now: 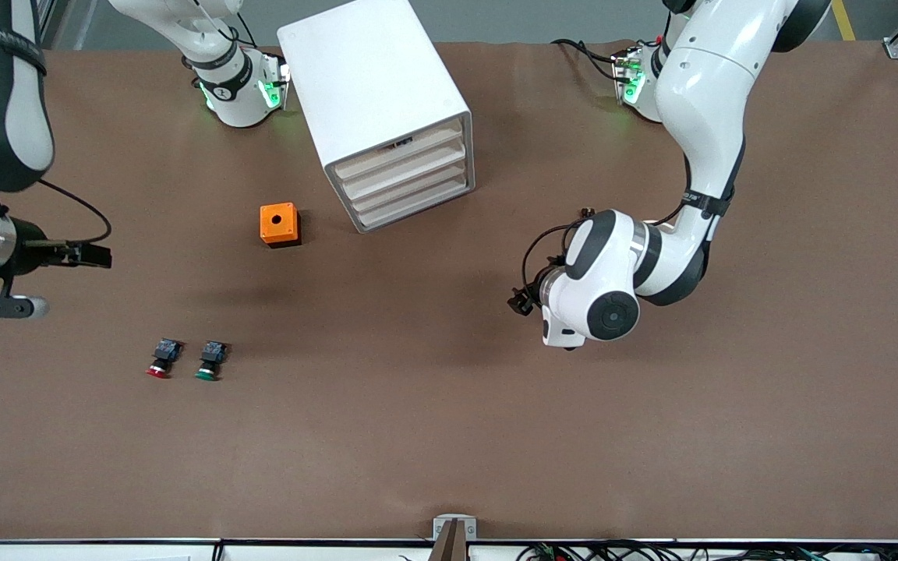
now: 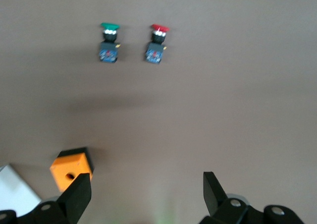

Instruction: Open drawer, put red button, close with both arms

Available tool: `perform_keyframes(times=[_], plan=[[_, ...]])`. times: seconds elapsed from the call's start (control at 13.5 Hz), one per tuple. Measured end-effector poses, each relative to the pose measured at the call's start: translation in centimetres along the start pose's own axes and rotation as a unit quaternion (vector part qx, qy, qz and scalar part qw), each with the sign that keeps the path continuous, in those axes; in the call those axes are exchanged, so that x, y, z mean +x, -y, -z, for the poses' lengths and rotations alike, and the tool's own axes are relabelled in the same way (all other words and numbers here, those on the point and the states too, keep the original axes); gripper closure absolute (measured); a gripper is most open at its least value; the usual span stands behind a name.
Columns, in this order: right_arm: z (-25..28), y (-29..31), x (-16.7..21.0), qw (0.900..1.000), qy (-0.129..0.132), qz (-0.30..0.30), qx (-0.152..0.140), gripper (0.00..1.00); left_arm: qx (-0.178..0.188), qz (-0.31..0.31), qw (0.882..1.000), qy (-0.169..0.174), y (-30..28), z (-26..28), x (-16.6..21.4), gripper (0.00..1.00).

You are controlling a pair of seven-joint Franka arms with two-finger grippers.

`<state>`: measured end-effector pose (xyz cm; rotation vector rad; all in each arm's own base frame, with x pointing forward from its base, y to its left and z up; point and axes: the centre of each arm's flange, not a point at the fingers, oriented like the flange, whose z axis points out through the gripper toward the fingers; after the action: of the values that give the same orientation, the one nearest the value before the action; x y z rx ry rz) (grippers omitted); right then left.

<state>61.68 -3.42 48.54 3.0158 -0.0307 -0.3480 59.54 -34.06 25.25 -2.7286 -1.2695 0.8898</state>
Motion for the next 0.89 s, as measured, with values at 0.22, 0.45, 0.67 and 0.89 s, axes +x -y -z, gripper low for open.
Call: perform_keyframes(times=[0.22,0.45,0.67,0.89], plan=[[-5.1,-0.2,3.1,1.000,-0.011,0.000,-0.003,0.00,0.017,0.093,0.994,0.051,2.8,2.0,5.3,0.00],[-10.3,-0.3,4.6,0.999,-0.031,-0.011,-0.001,0.00,0.065,0.129,0.984,0.104,6.0,2.5,9.2,0.00],[-15.2,0.5,5.4,0.998,-0.047,-0.038,0.003,0.00,0.092,0.233,0.953,0.172,4.6,0.8,6.0,0.00],[-18.9,0.7,6.3,0.998,-0.051,-0.048,0.005,0.00,0.148,0.387,0.888,0.198,2.1,-1.9,-0.3,0.00]])
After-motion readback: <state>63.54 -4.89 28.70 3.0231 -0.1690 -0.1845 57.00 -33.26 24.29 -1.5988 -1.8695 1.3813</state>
